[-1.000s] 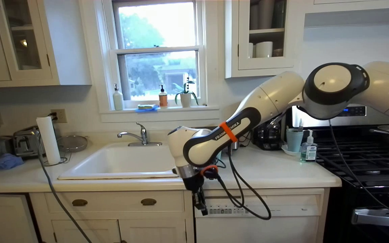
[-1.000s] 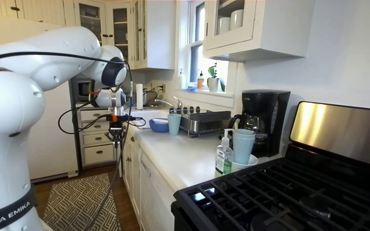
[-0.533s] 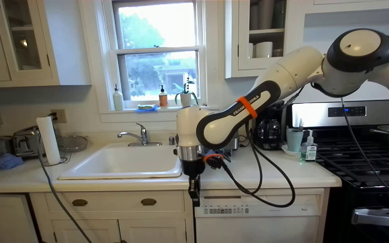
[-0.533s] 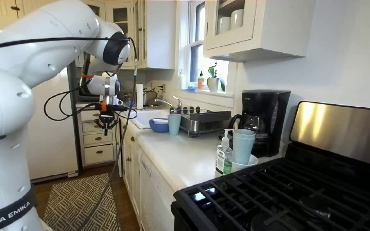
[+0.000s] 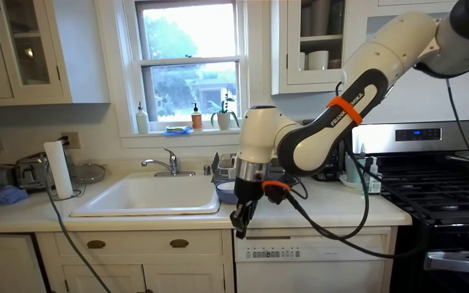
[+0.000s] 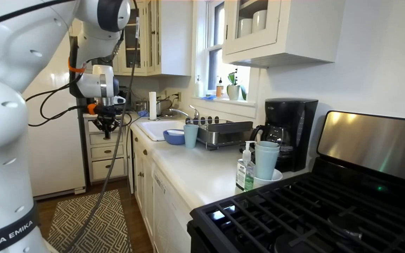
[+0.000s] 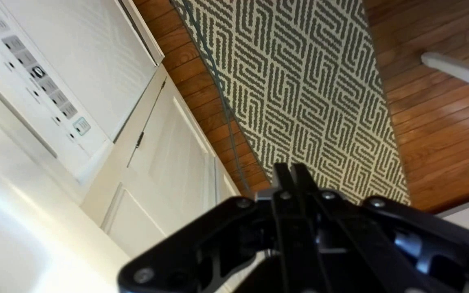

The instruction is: Press a button on the dishwasher

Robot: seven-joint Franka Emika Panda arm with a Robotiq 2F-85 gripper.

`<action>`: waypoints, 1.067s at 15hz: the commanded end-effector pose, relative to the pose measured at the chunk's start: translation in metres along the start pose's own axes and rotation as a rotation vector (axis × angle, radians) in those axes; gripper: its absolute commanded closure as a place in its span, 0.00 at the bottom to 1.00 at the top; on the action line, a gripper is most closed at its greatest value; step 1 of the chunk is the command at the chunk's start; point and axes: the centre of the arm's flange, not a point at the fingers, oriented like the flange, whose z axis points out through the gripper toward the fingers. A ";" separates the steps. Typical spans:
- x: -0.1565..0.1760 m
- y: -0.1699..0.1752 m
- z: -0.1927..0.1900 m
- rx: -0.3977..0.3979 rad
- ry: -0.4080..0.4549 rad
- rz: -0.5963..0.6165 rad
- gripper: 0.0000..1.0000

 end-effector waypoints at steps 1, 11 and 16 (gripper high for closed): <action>-0.066 0.017 -0.057 -0.097 0.051 0.164 0.60; -0.117 0.076 -0.148 -0.449 -0.040 0.505 0.00; -0.144 0.084 -0.192 -0.532 -0.135 0.582 0.00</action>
